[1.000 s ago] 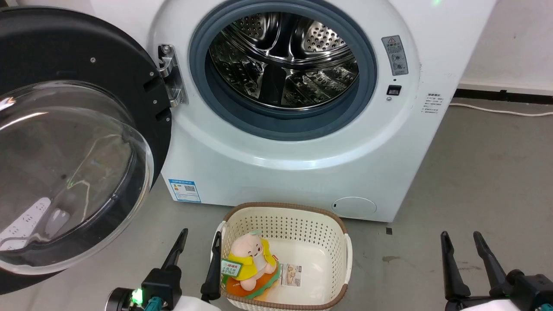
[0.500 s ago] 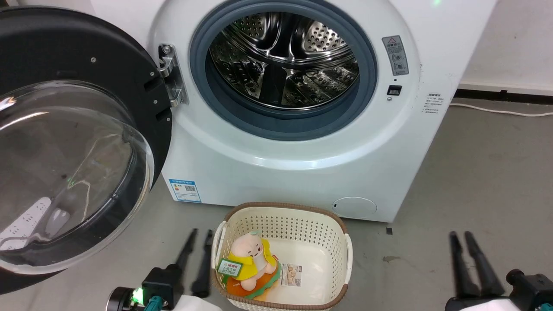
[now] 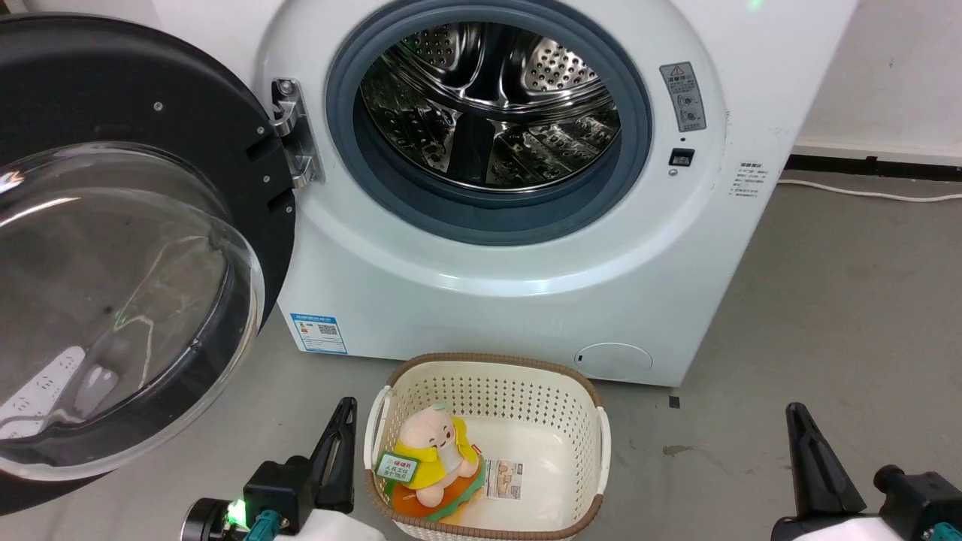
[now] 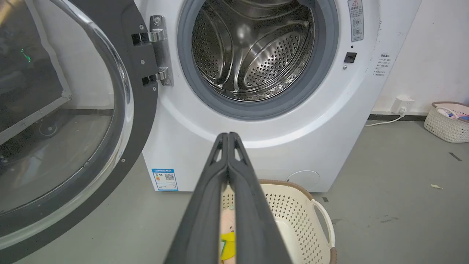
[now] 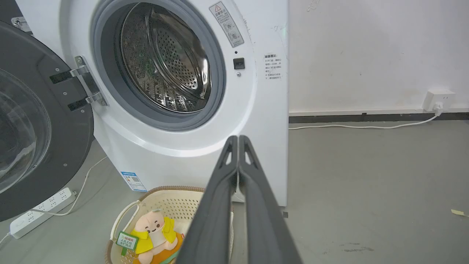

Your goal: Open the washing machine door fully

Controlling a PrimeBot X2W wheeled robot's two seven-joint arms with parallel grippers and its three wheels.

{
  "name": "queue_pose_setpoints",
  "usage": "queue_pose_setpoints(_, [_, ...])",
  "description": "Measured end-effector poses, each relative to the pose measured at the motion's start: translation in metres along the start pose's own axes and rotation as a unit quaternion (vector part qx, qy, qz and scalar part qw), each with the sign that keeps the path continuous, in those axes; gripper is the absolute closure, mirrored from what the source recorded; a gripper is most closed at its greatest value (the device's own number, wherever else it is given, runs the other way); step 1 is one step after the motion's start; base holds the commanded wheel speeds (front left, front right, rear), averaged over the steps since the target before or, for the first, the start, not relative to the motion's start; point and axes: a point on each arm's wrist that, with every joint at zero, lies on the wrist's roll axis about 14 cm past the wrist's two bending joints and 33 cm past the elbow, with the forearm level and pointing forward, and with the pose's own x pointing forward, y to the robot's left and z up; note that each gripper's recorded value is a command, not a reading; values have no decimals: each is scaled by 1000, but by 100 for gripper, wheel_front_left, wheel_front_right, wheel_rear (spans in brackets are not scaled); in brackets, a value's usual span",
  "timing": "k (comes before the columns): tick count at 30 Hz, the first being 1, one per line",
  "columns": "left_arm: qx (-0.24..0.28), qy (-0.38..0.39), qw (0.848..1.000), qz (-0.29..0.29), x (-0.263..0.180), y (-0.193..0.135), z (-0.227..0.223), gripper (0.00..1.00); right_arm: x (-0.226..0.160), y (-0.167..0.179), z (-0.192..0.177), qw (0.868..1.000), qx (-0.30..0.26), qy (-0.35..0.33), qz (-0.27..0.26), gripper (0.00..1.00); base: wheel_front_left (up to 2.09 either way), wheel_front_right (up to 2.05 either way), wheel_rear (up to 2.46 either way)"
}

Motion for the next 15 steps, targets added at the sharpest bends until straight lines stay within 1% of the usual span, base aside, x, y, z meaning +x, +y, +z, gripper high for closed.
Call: queue_pose_setpoints(15, [5,3,1000,2,3,2,3,100,-1,0,0,1000,-13,10,2,100,0,0,0])
